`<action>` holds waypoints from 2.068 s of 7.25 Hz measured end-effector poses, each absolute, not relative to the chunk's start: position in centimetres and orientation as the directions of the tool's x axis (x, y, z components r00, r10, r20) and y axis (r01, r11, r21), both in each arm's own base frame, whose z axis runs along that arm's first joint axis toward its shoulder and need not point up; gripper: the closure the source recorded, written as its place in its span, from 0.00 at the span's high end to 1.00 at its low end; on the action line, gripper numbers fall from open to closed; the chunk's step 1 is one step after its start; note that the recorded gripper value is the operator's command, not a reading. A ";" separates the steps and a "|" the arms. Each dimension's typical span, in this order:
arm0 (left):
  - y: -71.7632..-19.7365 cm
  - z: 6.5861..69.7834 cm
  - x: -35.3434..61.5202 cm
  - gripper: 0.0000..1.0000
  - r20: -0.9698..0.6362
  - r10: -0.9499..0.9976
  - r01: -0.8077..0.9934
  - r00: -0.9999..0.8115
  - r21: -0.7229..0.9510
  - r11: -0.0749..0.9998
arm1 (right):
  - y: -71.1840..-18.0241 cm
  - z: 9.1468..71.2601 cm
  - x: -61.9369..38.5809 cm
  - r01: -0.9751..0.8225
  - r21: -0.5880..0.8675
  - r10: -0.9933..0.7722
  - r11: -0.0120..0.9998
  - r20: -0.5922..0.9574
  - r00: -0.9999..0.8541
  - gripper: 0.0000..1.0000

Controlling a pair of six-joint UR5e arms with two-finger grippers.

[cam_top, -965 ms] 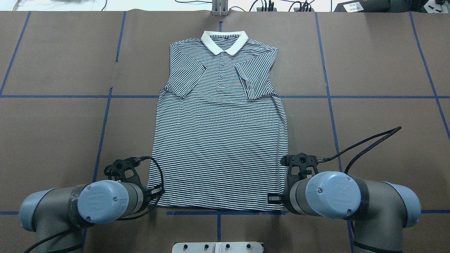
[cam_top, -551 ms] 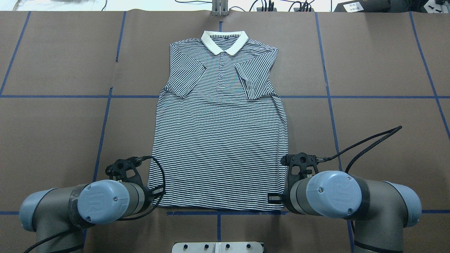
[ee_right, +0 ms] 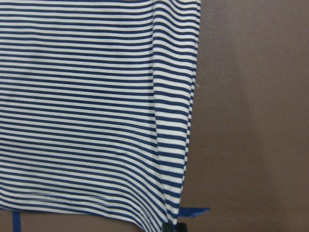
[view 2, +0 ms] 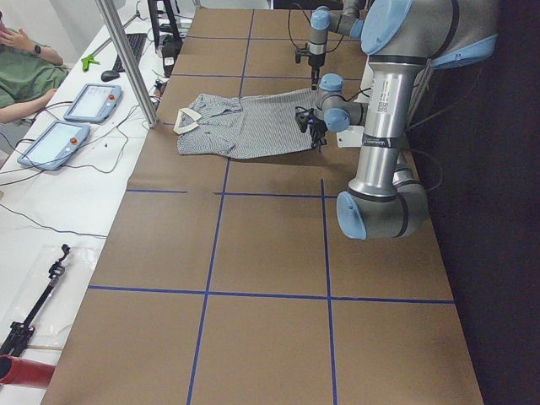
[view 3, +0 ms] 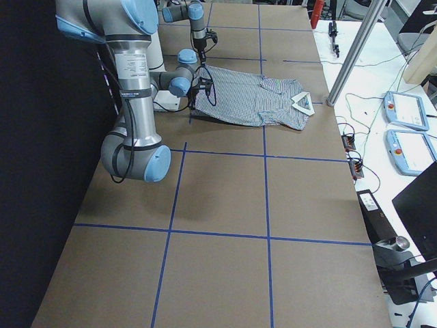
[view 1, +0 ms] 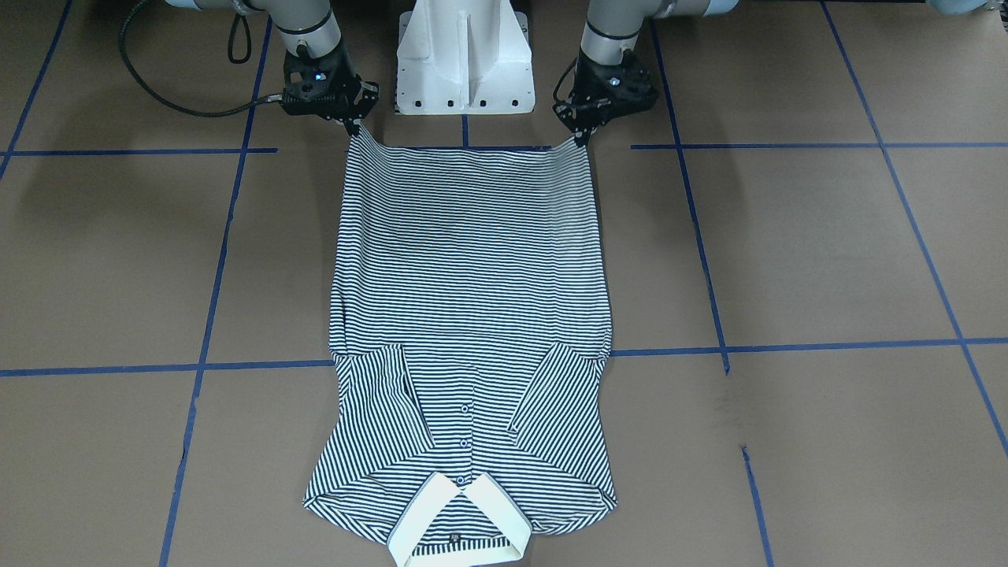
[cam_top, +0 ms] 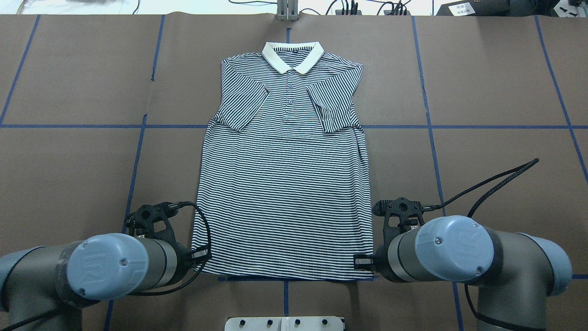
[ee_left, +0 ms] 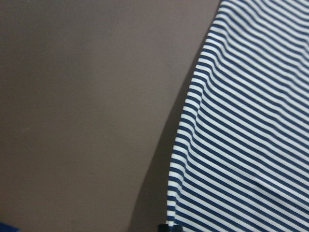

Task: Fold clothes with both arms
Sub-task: 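Grasp the hem corners with both grippers, then lift the hem with both grippers and fold it toward the collar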

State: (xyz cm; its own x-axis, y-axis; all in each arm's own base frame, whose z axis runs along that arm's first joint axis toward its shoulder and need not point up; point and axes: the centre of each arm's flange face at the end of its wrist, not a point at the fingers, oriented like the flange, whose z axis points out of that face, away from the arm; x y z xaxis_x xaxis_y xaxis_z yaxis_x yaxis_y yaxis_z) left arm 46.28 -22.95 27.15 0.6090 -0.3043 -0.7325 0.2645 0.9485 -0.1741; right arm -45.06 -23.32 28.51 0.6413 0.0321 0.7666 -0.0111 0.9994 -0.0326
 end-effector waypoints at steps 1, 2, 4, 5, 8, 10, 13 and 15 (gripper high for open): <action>-21.1 25.4 44.9 0.00 -0.731 -0.277 0.221 0.624 -0.175 0.959 | -22.9 28.4 -43.4 0.006 -0.050 0.035 0.999 0.773 0.634 0.00; -18.5 23.9 44.2 0.00 -0.737 -0.251 0.172 0.627 -0.184 0.968 | -22.0 28.5 -41.3 0.029 -0.067 0.034 0.997 0.777 0.628 0.00; -14.9 21.8 42.7 0.00 -0.749 -0.216 0.101 0.626 -0.197 0.975 | -20.0 28.2 -38.5 0.099 -0.110 0.026 0.989 0.789 0.614 0.00; -14.3 21.3 42.0 0.00 -0.748 -0.201 0.083 0.633 -0.193 0.978 | -19.2 28.0 -38.1 0.124 -0.118 0.018 0.985 0.792 0.610 0.00; -17.2 21.6 42.2 0.00 -0.745 -0.160 0.100 0.648 -0.126 0.987 | -22.9 27.0 -38.9 0.043 -0.074 0.034 0.996 0.805 0.592 0.00; -23.5 21.5 41.5 0.00 -0.751 -0.124 0.154 0.649 -0.030 0.988 | -29.0 26.1 -39.8 -0.057 0.084 -0.033 0.995 0.800 0.599 0.00; -32.2 22.7 41.1 0.00 -0.755 -0.116 0.242 0.646 0.058 0.968 | -38.9 27.0 -39.5 -0.145 0.278 -0.119 0.950 0.749 0.652 0.00; -38.6 23.0 40.0 0.00 -0.768 -0.122 0.299 0.628 0.093 0.950 | -44.9 27.8 -40.4 -0.212 0.313 -0.108 0.926 0.756 0.645 0.00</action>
State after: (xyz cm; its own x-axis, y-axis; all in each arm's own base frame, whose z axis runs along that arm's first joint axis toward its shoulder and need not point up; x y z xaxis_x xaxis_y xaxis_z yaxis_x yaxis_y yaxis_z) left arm 39.98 -38.59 23.02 0.6284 -0.1225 -0.7682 0.2991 0.9496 0.0933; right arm -40.40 -44.93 27.76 0.6454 -0.1084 0.7561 -0.2117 0.9257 0.3134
